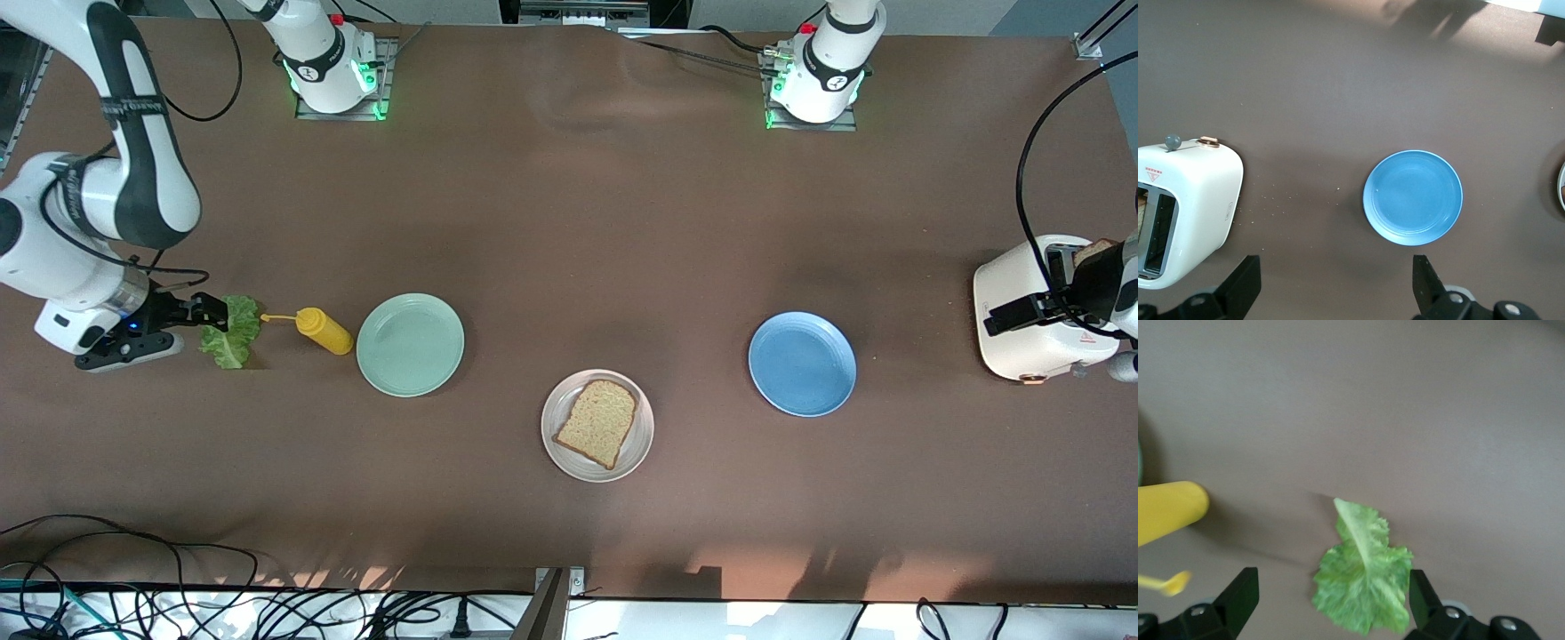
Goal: Make sandwich on beige plate with both arms
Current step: 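Reach the right gripper down to the green lettuce leaf, then grasp the lettuce leaf stem with the right gripper and lift it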
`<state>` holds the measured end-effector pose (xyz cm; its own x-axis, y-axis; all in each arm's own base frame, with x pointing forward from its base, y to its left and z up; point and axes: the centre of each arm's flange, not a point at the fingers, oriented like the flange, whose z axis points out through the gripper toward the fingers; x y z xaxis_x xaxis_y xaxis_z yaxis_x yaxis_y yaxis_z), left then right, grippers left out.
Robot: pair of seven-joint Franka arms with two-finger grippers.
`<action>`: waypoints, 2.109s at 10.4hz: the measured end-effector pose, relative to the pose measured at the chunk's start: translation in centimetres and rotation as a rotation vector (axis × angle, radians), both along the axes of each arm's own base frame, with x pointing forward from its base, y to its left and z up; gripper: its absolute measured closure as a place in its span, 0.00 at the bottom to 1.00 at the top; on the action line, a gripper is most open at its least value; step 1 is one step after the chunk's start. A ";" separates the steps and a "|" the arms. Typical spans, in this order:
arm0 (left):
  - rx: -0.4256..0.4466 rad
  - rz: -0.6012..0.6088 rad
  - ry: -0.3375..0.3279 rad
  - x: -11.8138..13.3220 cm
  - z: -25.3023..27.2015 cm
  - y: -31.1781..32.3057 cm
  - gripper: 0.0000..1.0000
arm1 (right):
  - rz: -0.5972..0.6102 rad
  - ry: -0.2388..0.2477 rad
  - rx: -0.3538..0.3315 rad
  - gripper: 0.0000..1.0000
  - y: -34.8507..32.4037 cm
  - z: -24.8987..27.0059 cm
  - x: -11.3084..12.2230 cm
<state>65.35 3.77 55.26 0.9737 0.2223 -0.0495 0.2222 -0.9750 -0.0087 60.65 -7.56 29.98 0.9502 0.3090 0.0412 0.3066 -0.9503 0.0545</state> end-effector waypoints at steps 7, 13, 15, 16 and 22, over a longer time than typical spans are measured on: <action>0.000 -0.002 0.002 0.0 -0.1 -0.1 0.00 | 0.126 0.053 -0.014 0.00 -3.9 -9.4 -1.3; -0.001 -0.006 0.004 0.0 -0.1 -0.2 0.00 | 0.145 0.065 -0.007 0.56 -3.7 -10.6 -1.4; -0.002 -0.008 0.004 0.0 -0.2 -0.3 0.00 | 0.151 0.060 -0.006 0.84 -3.5 -10.4 -1.3; -0.002 -0.009 0.005 0.0 -0.2 -0.4 0.00 | 0.157 0.051 -0.004 0.89 -3.1 -9.8 -1.1; -0.003 -0.011 0.007 0.0 -0.3 -0.5 0.00 | 0.233 0.073 0.044 0.92 2.0 2.2 -1.5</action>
<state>65.31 3.28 55.01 0.9759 0.2110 -0.0565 0.2109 -0.9775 -0.0074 59.10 -5.53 32.21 0.8542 0.5199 -0.0067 0.5197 -0.8542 -0.0153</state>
